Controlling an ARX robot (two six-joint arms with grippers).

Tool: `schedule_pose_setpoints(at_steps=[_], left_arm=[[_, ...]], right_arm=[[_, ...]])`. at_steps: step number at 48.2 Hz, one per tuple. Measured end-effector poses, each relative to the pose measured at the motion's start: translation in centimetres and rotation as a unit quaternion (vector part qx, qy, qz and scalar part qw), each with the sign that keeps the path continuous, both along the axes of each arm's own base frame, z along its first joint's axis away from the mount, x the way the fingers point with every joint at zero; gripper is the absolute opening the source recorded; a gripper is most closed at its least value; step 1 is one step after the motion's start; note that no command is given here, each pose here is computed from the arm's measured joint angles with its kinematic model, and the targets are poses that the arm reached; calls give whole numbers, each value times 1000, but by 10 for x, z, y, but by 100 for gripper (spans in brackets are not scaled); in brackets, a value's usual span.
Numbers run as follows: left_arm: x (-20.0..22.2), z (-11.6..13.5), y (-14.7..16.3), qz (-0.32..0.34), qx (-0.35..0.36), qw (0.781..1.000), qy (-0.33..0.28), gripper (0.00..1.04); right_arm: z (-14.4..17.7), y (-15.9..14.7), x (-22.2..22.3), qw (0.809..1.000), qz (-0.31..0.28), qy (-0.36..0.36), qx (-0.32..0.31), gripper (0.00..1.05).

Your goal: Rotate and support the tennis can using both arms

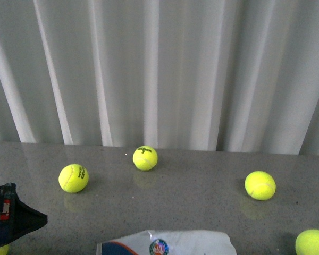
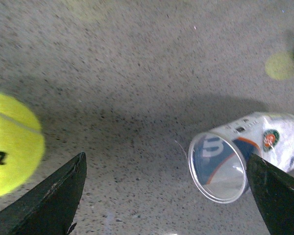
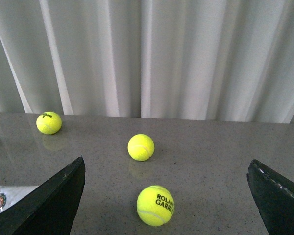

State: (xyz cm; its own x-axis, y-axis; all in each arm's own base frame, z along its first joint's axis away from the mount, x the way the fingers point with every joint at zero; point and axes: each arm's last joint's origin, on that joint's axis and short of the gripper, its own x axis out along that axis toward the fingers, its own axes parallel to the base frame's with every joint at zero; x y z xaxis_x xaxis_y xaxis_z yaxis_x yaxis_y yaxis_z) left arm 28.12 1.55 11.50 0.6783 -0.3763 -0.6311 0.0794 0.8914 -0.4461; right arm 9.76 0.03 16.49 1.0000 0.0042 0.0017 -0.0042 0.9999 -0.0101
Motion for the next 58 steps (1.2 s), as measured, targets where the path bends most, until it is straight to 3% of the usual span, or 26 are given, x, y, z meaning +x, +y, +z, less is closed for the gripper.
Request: schedule_pose_setpoints(at_steps=[11, 35, 58], left_arm=[[11, -11, -14, -70, -63, 995, 22, 98], [26, -36, -65, -158, -110, 979, 65, 98], [35, -59, -90, -165, -163, 969, 90, 98]], right_arm=[[0, 0, 0, 1000, 0, 0, 0, 98], [0, 0, 0, 1000, 0, 0, 0, 98], [0, 0, 0, 1000, 0, 0, 0, 98]])
